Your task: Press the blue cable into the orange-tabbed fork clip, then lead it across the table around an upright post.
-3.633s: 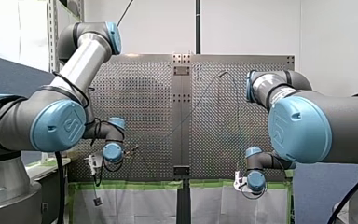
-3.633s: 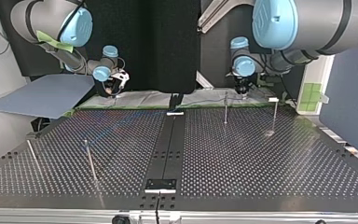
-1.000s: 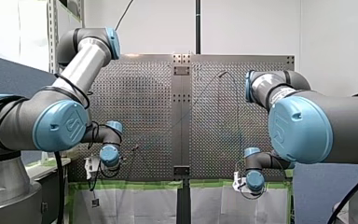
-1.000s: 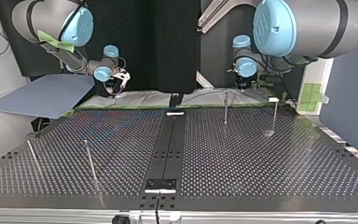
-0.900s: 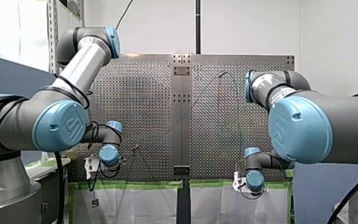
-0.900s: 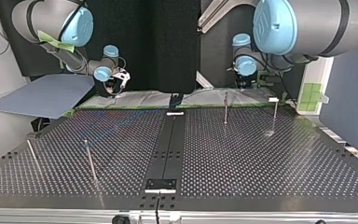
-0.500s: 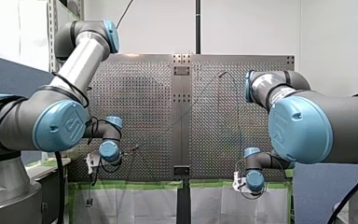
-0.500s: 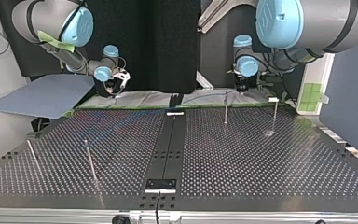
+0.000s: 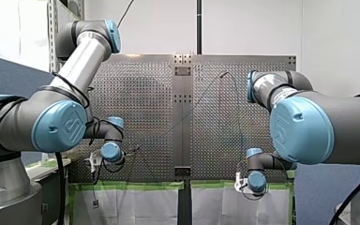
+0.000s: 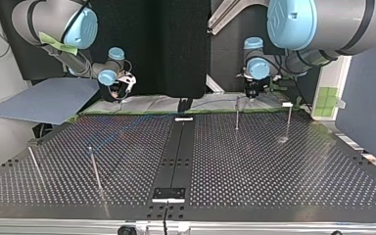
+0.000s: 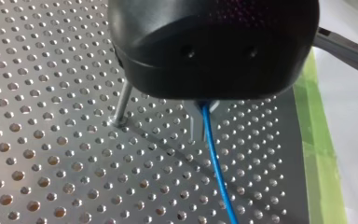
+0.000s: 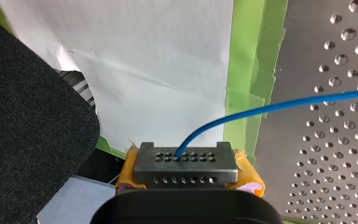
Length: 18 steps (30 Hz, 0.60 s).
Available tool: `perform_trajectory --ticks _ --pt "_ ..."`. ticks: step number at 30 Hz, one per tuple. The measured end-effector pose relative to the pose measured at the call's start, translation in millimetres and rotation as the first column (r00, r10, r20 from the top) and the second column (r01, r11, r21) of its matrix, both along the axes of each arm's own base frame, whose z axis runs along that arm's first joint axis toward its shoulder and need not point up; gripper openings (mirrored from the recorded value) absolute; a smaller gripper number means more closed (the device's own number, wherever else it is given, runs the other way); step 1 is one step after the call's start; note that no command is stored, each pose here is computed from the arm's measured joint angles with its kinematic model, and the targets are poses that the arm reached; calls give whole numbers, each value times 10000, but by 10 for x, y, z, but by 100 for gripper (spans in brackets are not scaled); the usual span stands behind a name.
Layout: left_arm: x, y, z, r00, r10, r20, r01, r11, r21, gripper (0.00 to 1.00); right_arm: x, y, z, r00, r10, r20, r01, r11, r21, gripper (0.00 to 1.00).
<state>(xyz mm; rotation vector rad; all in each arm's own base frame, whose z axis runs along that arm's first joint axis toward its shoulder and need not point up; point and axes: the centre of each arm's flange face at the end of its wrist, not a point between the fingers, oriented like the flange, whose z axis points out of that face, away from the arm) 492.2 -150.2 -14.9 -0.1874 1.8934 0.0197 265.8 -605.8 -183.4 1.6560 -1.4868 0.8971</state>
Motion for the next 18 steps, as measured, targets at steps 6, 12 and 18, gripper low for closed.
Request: perform_trajectory --ticks 6,12,18 --pt "-52 -17 -14 9995 111 -283 -102 9994 317 0 -36 -12 1 9999 -125 -32 125 9999 -10 0" --pt "-143 -81 -34 9972 118 -732 -67 9975 705 0 -26 -8 1 9999 -109 -61 109 9999 -15 0" --pt "-147 -149 -26 9983 16 -577 21 9979 643 0 -16 -4 1 9999 -94 -65 93 10000 -13 0"
